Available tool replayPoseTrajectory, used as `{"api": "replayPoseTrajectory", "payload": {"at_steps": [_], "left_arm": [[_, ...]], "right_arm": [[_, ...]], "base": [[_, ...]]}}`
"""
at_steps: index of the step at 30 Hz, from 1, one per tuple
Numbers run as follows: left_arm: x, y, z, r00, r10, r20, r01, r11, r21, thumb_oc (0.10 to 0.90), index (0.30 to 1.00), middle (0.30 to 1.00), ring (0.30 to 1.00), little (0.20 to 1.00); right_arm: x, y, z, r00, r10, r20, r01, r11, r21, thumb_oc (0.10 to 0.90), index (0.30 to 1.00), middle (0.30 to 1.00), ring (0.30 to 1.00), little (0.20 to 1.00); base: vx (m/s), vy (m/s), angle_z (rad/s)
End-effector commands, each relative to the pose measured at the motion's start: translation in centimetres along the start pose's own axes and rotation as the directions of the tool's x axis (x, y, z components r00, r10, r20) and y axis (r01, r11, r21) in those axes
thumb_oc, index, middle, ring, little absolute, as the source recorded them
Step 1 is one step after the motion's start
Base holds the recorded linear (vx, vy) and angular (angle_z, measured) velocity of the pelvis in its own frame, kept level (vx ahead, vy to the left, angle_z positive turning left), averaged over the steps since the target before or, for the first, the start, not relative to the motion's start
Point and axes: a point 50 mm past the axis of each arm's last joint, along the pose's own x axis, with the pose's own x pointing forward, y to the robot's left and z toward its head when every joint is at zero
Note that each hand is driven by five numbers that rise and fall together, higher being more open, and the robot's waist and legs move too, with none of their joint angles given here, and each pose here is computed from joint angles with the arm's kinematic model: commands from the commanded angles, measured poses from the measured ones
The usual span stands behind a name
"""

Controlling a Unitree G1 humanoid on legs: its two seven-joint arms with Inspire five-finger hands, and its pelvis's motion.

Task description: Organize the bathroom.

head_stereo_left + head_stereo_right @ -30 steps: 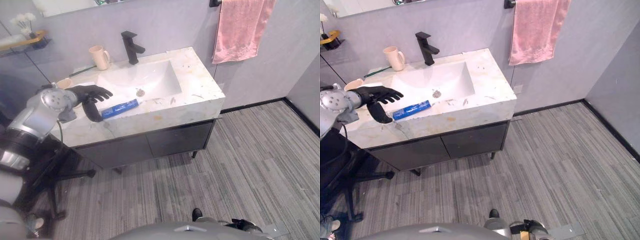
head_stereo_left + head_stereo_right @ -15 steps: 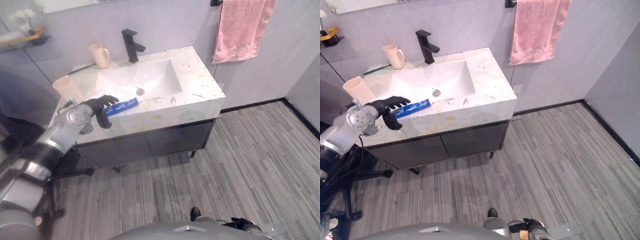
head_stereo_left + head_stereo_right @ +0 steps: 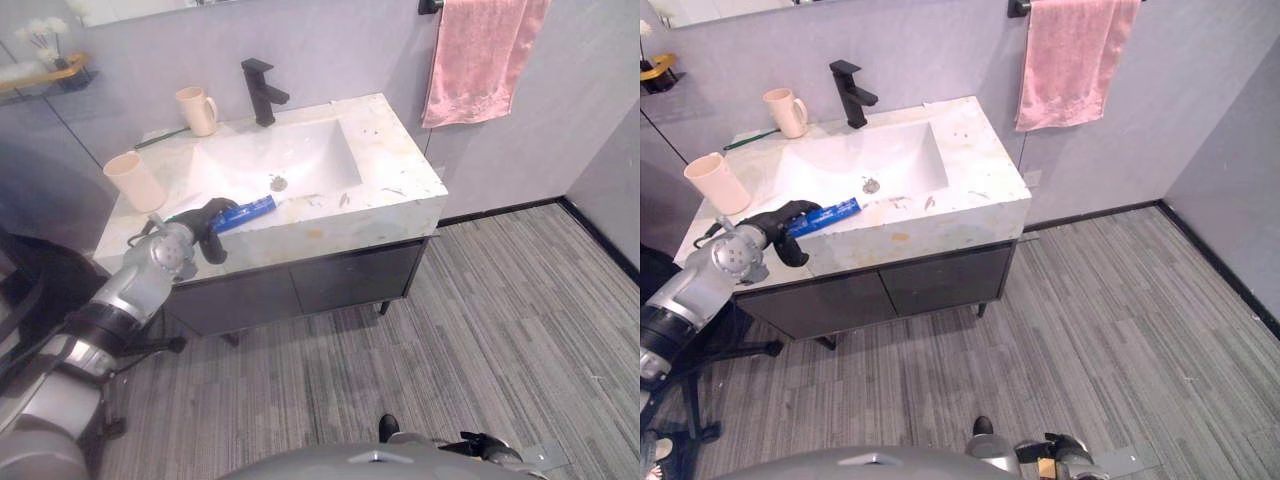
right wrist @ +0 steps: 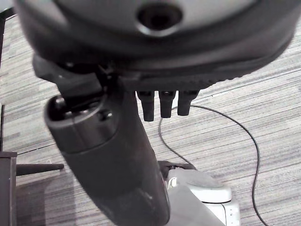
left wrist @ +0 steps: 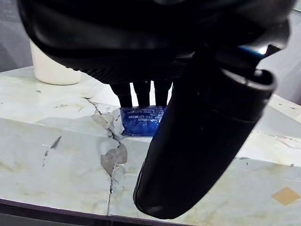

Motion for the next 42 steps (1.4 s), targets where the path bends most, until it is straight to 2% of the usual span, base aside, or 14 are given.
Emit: {"api": "replayPoseTrajectory", "payload": {"at_steps": [1, 4, 5, 21, 25, 27, 30, 34, 35, 36, 37, 39, 40, 42], "left_arm": [[-0.8, 6.6, 0.6, 0.953, 0.301, 0.027, -0.302, 0.950, 0.076, 0.800, 0.900, 0.900, 0.900, 0.900], [-1.0, 7.1, 0.7, 0.950, 0.310, 0.033, -0.312, 0.946, 0.092, 0.427, 0.340, 0.340, 0.340, 0.340], [-1.0, 7.3, 0.8, 0.948, 0.316, 0.035, -0.318, 0.941, 0.112, 0.400, 0.300, 0.300, 0.300, 0.300], [-1.5, 8.8, 0.7, 0.910, 0.408, 0.071, -0.414, 0.899, 0.144, 0.400, 0.300, 0.300, 0.300, 0.300], [-1.9, 8.8, 1.2, 0.866, 0.490, 0.100, -0.465, 0.862, -0.204, 0.400, 0.300, 0.300, 0.300, 0.300], [-2.7, 8.5, 2.3, 0.813, 0.570, 0.117, -0.386, 0.679, -0.624, 0.400, 0.300, 0.300, 0.300, 0.300], [-3.9, 8.1, 2.8, 0.748, 0.654, 0.116, -0.319, 0.507, -0.801, 0.400, 0.300, 0.300, 0.300, 0.300], [-5.5, 6.9, 3.6, 0.687, 0.717, 0.120, -0.156, 0.307, -0.939, 0.400, 0.300, 0.300, 0.300, 0.300], [-6.1, 6.4, 4.4, 0.669, 0.732, 0.131, -0.112, 0.273, -0.955, 0.400, 0.300, 0.300, 0.300, 0.300], [-6.2, 6.3, 4.5, 0.664, 0.737, 0.128, -0.101, 0.258, -0.961, 0.400, 0.300, 0.300, 0.300, 0.300], [-6.5, 6.0, 4.8, 0.647, 0.757, 0.095, -0.101, 0.209, -0.973, 0.400, 0.300, 0.300, 0.300, 0.300], [-6.6, 5.8, 4.8, 0.632, 0.774, 0.047, -0.108, 0.148, -0.983, 0.400, 0.300, 0.300, 0.300, 0.300], [-6.8, 5.5, 5.1, 0.613, 0.790, 0.012, -0.119, 0.107, -0.987, 0.400, 0.300, 0.300, 0.300, 0.300], [-7.0, 5.2, 5.4, 0.598, 0.801, -0.008, -0.123, 0.082, -0.989, 0.400, 0.300, 0.300, 0.300, 0.300]], "right_arm": [[0.0, 0.0, 0.1, 1.000, -0.012, 0.004, 0.012, 1.000, -0.028, 0.800, 0.900, 0.900, 0.900, 0.900], [0.0, 0.1, 0.1, 1.000, -0.010, 0.003, 0.010, 0.999, -0.031, 0.800, 0.900, 0.900, 0.900, 0.900], [0.0, 0.1, 0.1, 1.000, -0.009, 0.002, 0.009, 0.999, -0.032, 0.800, 0.900, 0.900, 0.900, 0.900], [0.0, 0.1, -0.1, 1.000, -0.019, -0.004, 0.020, 1.000, 0.014, 0.800, 0.900, 0.900, 0.900, 0.900], [0.0, -0.4, 0.6, 0.997, -0.077, 0.030, 0.071, 0.984, 0.165, 0.800, 0.900, 0.900, 0.900, 0.900], [-0.1, -1.5, 1.3, 0.983, -0.174, 0.053, 0.141, 0.915, 0.378, 0.800, 0.900, 0.900, 0.900, 0.900], [-0.5, -3.3, 2.6, 0.952, -0.299, 0.073, 0.201, 0.783, 0.588, 0.800, 0.900, 0.900, 0.900, 0.900], [-2.7, -7.3, 6.0, 0.794, -0.603, 0.084, 0.334, 0.547, 0.767, 0.800, 0.900, 0.900, 0.900, 0.900], [-5.2, -9.9, 9.1, 0.648, -0.757, 0.084, 0.366, 0.406, 0.837, 0.800, 0.900, 0.900, 0.900, 0.900], [-5.7, -10.4, 9.4, 0.610, -0.788, 0.083, 0.374, 0.379, 0.846, 0.800, 0.900, 0.900, 0.900, 0.900], [-8.9, -13.5, 11.9, 0.401, -0.910, 0.101, 0.402, 0.274, 0.874, 0.800, 0.900, 0.900, 0.900, 0.900], [-11.7, -15.3, 14.1, 0.244, -0.959, 0.142, 0.377, 0.228, 0.897, 0.800, 0.900, 0.900, 0.900, 0.900], [-15.8, -16.2, 17.1, 0.045, -0.973, 0.226, 0.271, 0.229, 0.935, 0.800, 0.900, 0.900, 0.900, 0.900], [-19.9, -15.8, 19.7, -0.129, -0.937, 0.324, 0.181, 0.299, 0.937, 0.800, 0.900, 0.900, 0.900, 0.900]], "base": [[0.00, 0.000, 0.00], [0.00, 0.000, 0.00], [0.00, 0.000, 0.00], [0.00, 0.000, 0.00], [0.00, 0.000, 0.00], [0.00, 0.010, -0.02], [-0.02, 0.015, -0.05], [-0.02, -0.003, -0.06], [-0.03, -0.006, -0.06], [-0.03, 0.001, -0.09], [-0.01, 0.008, -0.07], [-0.01, 0.023, -0.09], [-0.02, 0.033, -0.11], [-0.02, 0.025, -0.13]]}}
